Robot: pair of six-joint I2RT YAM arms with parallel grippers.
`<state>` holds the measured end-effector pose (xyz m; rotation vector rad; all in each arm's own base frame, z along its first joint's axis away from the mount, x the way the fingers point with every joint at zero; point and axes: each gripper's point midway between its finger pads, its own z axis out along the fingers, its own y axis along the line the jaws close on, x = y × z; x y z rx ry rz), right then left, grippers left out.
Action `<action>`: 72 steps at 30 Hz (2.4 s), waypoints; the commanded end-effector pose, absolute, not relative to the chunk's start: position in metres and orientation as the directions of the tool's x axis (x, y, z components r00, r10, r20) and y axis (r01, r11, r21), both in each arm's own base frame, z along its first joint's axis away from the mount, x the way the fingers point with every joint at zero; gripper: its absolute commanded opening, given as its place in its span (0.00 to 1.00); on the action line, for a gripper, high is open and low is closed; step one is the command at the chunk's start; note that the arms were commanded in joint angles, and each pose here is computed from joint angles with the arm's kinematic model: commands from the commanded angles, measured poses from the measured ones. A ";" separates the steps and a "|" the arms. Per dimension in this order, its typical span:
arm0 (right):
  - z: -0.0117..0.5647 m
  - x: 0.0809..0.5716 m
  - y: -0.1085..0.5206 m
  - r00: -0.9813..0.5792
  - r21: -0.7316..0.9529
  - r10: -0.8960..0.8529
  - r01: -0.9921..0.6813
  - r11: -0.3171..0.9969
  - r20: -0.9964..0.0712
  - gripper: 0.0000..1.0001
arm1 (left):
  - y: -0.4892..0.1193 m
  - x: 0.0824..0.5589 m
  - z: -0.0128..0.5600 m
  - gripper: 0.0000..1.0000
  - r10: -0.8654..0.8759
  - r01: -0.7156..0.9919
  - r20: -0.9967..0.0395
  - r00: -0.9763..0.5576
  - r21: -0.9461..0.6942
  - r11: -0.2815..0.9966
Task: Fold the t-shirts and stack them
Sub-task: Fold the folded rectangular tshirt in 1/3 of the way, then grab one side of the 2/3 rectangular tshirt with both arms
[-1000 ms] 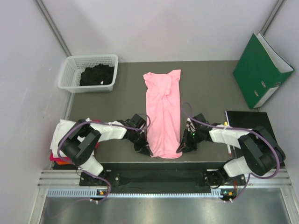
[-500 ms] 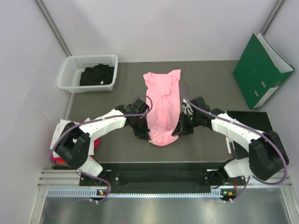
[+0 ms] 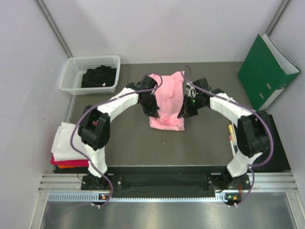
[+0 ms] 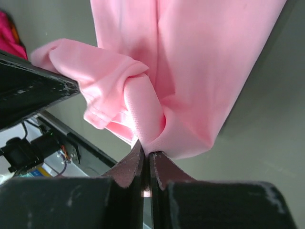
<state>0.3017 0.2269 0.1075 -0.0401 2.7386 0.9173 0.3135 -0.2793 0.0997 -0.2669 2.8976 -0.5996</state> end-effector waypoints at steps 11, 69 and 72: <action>0.089 0.419 0.230 -0.952 0.687 0.107 -0.126 0.715 -0.286 0.30 | -0.271 0.400 0.098 0.67 -0.242 -0.171 -0.120 -0.963 -0.424 0.889; 0.052 0.320 0.224 -0.942 0.766 0.290 0.060 0.640 -0.169 0.00 | -0.262 0.337 0.062 0.00 -0.233 -0.097 -0.175 -0.957 -0.565 0.819; 0.060 0.324 0.219 -0.934 0.743 0.292 0.044 0.667 -0.208 0.00 | -0.254 0.327 0.062 0.00 -0.229 -0.106 -0.164 -0.959 -0.542 0.834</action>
